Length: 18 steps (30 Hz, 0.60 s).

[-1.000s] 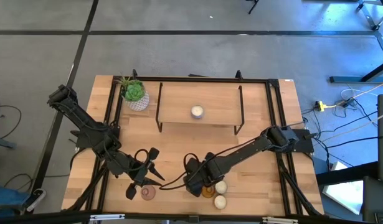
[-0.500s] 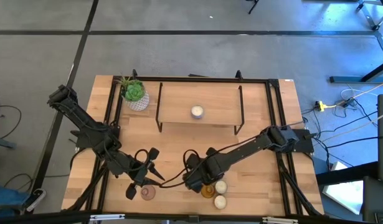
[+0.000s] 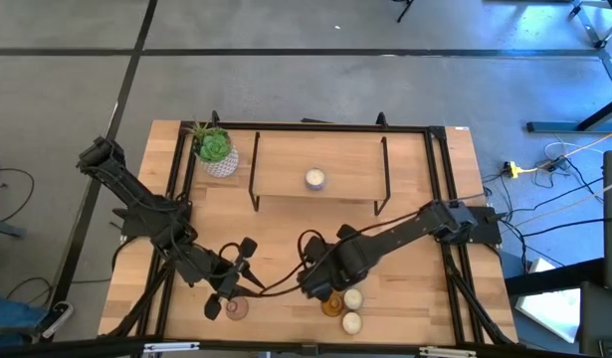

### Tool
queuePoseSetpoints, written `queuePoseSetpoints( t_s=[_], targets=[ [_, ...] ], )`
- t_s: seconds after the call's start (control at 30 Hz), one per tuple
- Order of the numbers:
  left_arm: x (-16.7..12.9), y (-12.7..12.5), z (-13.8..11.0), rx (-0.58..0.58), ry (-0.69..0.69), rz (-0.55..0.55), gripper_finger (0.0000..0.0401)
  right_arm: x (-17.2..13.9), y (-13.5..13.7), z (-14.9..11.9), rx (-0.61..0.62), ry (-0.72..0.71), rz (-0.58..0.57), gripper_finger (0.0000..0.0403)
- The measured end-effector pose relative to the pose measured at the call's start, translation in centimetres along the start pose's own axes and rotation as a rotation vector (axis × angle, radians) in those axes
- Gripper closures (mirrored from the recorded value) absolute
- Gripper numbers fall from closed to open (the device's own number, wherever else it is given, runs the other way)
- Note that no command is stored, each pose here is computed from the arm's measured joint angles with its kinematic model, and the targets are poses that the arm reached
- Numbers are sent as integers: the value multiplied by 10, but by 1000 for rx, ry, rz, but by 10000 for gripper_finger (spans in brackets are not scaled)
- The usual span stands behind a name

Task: Pick & Place candle stick holders
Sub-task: Put the right pink candle holder on the shelf

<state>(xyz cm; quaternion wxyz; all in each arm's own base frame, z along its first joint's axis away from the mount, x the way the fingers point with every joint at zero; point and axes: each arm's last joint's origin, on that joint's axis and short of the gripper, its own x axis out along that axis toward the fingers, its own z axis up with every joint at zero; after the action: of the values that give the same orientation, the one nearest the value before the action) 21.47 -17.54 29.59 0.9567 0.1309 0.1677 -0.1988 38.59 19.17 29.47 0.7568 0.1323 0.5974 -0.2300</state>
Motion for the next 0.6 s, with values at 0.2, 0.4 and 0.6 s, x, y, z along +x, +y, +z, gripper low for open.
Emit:
queuePoseSetpoints(
  t_s=[0.2,0.4,0.6],
  targets=[
    [0,0,0,-10,0,-1,315,-37,-18,6,-30,-42,105,368],
    [0,0,0,-16,0,0,315,-61,-39,10,20,-130,110,376],
    [0,0,0,-18,0,0,315,-63,-42,11,-3,-135,112,376]
  ],
)
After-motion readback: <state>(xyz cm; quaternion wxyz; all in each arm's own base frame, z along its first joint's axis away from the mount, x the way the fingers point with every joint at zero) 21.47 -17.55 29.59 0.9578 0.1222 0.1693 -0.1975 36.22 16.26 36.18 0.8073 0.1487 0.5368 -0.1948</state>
